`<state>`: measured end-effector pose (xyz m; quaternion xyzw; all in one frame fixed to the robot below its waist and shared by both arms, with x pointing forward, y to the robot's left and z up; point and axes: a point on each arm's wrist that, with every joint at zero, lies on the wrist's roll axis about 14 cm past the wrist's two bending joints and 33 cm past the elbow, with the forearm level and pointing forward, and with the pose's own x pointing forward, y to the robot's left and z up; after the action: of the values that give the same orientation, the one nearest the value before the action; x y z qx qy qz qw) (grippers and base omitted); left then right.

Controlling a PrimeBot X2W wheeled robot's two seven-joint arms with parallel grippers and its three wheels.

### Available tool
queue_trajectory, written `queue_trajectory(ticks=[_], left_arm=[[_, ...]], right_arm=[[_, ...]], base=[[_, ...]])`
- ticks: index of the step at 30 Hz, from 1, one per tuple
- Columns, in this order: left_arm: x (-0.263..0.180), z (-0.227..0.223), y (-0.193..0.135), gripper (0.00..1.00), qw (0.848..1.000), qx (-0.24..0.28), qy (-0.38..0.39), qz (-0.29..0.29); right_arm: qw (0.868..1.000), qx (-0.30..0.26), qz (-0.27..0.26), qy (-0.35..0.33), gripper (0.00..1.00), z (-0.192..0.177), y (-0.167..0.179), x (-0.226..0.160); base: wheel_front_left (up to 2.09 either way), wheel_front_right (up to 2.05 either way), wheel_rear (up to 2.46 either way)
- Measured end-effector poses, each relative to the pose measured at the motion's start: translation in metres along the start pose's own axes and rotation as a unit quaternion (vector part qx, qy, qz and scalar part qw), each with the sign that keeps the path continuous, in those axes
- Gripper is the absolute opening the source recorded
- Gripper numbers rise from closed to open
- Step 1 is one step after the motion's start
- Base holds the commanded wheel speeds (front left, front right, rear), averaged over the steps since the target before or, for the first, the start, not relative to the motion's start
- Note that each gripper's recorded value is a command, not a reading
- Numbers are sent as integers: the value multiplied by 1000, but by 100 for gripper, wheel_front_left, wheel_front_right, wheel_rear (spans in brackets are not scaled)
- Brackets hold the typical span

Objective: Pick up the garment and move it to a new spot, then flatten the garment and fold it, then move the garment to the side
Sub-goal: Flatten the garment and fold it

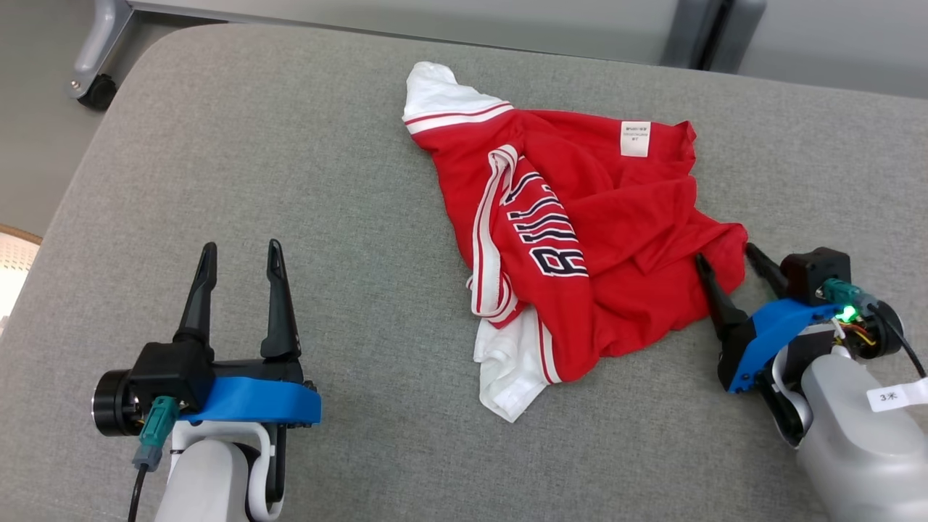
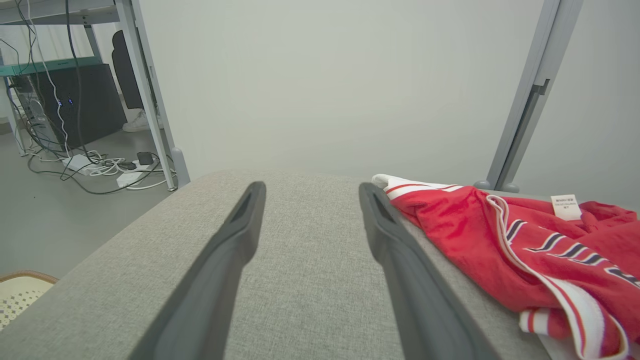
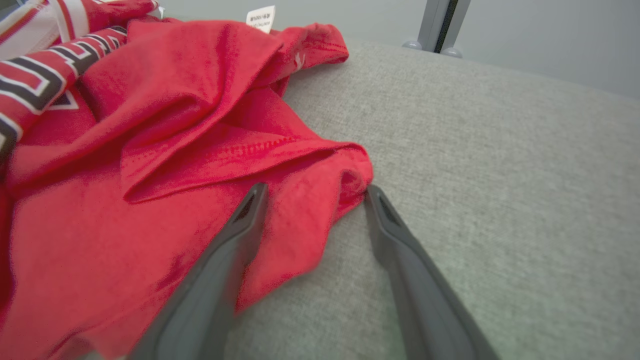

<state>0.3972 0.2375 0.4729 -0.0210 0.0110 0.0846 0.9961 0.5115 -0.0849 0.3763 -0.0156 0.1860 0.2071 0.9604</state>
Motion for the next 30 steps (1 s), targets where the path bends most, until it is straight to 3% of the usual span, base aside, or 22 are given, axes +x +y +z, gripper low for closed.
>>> queue_trajectory(ticks=[1, 2, 4, 13, 19, 30], left_arm=[[0, -1, 0, 100, 1000, 0, 1, 1], [0, -1, 1, 100, 1000, 0, 2, 1], [1, -1, 0, 100, 1000, 1, 2, 1], [3, 3, -11, 100, 1000, -3, -5, -15], [0, 3, -21, 100, 999, -5, -6, -34], [3, 8, -61, 100, 995, -12, -15, -94]], right_arm=[[1000, 2, 2, 4, 100, -3, 2, 1], [1000, 4, 2, 5, 85, -3, 3, 3], [1000, 7, 4, 3, 0, -3, 5, 5], [999, 26, 8, -32, 0, 13, 14, -9], [996, 51, -7, -70, 0, 22, 9, -47], [985, 111, -87, -98, 0, -3, -24, -139]], base=[[0, 0, 0], [0, 0, 0], [0, 0, 0], [0, 0, 0], [0, 0, 0], [0, 0, 0]])
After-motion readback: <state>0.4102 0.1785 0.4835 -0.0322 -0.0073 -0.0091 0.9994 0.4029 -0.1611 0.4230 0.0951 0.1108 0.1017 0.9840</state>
